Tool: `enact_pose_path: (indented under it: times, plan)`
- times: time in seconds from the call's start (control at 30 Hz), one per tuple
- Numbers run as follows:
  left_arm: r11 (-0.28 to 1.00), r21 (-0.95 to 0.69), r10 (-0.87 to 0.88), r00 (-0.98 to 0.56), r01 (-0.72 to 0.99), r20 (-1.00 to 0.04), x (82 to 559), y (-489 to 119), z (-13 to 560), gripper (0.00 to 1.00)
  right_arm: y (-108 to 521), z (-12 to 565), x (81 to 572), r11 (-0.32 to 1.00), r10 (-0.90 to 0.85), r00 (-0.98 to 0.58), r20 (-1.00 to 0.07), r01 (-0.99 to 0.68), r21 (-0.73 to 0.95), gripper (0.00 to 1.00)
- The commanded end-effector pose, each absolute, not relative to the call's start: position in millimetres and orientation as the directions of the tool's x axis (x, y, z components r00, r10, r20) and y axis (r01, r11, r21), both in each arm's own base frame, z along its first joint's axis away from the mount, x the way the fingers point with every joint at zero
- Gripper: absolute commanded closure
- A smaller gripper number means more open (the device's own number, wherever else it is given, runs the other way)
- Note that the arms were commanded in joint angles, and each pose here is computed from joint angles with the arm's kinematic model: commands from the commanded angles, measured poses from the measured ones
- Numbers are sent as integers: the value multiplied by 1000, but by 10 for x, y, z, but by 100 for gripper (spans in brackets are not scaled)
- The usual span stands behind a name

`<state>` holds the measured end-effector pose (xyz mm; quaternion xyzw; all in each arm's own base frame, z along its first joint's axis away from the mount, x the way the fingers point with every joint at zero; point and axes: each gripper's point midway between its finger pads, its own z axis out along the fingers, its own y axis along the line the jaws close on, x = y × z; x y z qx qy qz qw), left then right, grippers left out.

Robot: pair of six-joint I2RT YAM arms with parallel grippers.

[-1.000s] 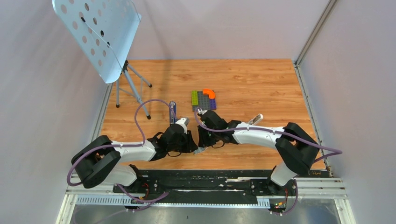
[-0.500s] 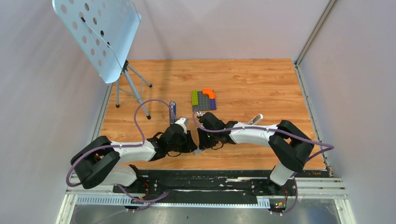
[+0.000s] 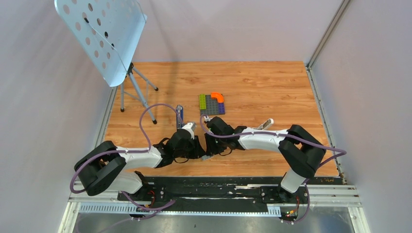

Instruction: Load the staples into the stapler

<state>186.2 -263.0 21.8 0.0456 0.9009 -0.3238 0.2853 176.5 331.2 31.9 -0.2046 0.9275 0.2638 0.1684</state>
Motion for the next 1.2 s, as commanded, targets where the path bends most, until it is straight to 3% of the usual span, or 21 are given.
enact_pose_path:
  times: [0.0, 0.37, 1.17]
  plan:
    - [836, -498, -61, -864, 229, -499, 1724, -2423, -66, 75, 3380, 386, 1714, 760, -271, -860, -432, -467, 453, 78]
    - [835, -501, -65, -864, 227, -499, 1727, -2428, -62, 75, 3300, 684, 1770, 754, -215, -830, -515, -476, 452, 79]
    - [831, -508, -74, -861, 226, -503, 1730, -2430, -12, 75, 3227, 460, 1786, 847, -358, -786, -503, -500, 179, 78]
